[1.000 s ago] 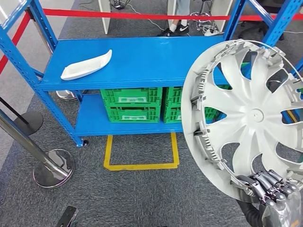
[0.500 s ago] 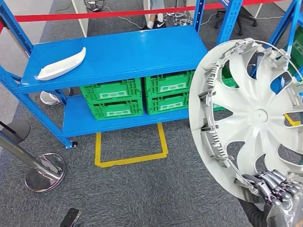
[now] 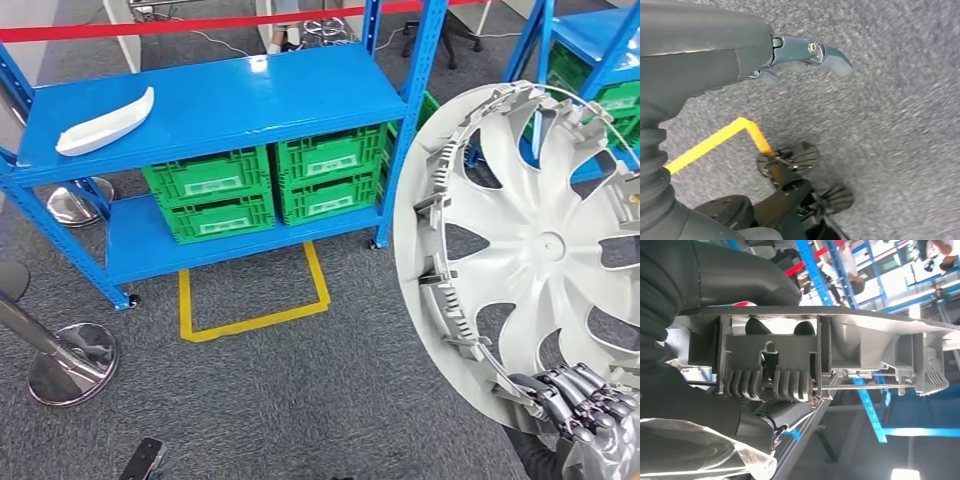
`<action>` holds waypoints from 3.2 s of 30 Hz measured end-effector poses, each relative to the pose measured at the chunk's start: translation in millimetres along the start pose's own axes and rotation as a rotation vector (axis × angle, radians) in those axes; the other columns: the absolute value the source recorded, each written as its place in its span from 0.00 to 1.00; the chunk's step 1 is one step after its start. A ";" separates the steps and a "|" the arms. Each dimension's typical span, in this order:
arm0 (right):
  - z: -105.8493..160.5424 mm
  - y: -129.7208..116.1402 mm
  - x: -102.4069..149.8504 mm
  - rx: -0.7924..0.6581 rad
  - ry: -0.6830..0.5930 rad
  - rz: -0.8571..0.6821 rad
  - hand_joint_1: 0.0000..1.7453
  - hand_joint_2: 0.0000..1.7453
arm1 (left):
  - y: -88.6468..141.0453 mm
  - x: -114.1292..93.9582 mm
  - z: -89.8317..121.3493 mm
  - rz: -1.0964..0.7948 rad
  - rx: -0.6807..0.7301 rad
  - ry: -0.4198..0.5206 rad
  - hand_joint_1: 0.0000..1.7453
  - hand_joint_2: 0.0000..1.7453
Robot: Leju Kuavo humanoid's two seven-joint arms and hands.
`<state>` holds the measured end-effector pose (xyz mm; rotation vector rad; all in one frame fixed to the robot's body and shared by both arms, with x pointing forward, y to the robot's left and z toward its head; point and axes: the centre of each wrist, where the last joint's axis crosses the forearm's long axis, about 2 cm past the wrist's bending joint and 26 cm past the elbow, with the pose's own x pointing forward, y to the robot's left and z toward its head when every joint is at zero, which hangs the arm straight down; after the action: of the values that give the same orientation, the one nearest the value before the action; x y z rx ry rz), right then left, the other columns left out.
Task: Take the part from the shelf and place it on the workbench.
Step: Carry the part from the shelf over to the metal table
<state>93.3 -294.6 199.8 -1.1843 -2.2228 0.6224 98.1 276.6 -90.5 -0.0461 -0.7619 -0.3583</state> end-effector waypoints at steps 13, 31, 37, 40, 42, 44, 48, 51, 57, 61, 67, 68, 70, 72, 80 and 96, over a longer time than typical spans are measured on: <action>5.2 -6.2 4.9 0.014 0.033 -0.001 1.00 1.00 | -0.8 -2.0 1.9 -0.027 -0.009 0.019 0.00 1.00; 7.9 -11.3 7.1 0.021 0.038 0.012 1.00 1.00 | -5.2 -0.5 5.8 -0.028 -0.029 0.015 0.00 1.00; 7.7 -11.5 6.5 0.021 0.038 0.017 1.00 1.00 | -2.5 -0.5 5.9 -0.031 -0.024 0.014 0.00 1.00; 8.4 -11.8 6.7 0.023 0.042 0.020 1.00 1.00 | -2.2 1.5 5.0 -0.031 -0.023 0.007 0.00 1.00; 8.5 -12.0 6.9 0.023 0.043 0.021 1.00 1.00 | -3.2 2.0 4.8 -0.030 -0.025 0.006 0.00 1.00; 8.1 -12.0 7.0 0.022 0.044 0.024 1.00 1.00 | -4.2 0.9 5.6 -0.028 -0.025 0.008 0.00 1.00; 8.0 -11.9 7.1 0.023 0.047 0.029 1.00 1.00 | -6.3 -3.3 8.2 -0.024 -0.027 0.017 0.00 1.00; 7.8 -11.9 7.3 0.023 0.046 0.034 1.00 1.00 | -5.5 -3.6 8.4 -0.024 -0.025 0.016 0.00 1.00; 7.7 -13.4 10.4 0.027 0.071 0.073 1.00 1.00 | -4.2 -2.6 7.9 -0.020 -0.017 0.003 0.00 1.00; 6.0 -14.0 11.9 0.021 0.092 0.091 1.00 1.00 | -7.0 -4.4 9.4 -0.010 -0.017 0.003 0.00 1.00; 5.7 -14.4 12.8 0.020 0.118 0.100 1.00 1.00 | -6.5 -4.8 9.7 -0.008 -0.014 0.004 0.00 1.00; 5.4 -14.7 12.9 0.018 0.122 0.103 1.00 1.00 | -5.5 -4.6 9.5 -0.007 -0.011 0.004 0.00 1.00; 5.2 -15.6 13.2 0.016 0.132 0.108 1.00 1.00 | -4.8 -3.7 9.0 -0.003 -0.007 0.001 0.00 1.00; 5.1 -16.5 13.6 0.014 0.144 0.113 1.00 1.00 | -5.5 -2.6 8.6 0.003 -0.004 -0.002 0.00 1.00; 4.1 -18.7 13.0 0.006 0.179 0.144 1.00 1.00 | -8.4 -10.8 14.6 0.016 0.004 0.017 0.00 1.00; 4.1 -24.5 9.9 -0.005 0.245 0.191 1.00 1.00 | -11.5 -12.6 20.1 0.037 0.024 0.022 0.00 1.00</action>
<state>71.3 -299.3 214.2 -1.4065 -1.9238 0.5144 72.5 273.0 -85.6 -0.0338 -0.7427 -0.3142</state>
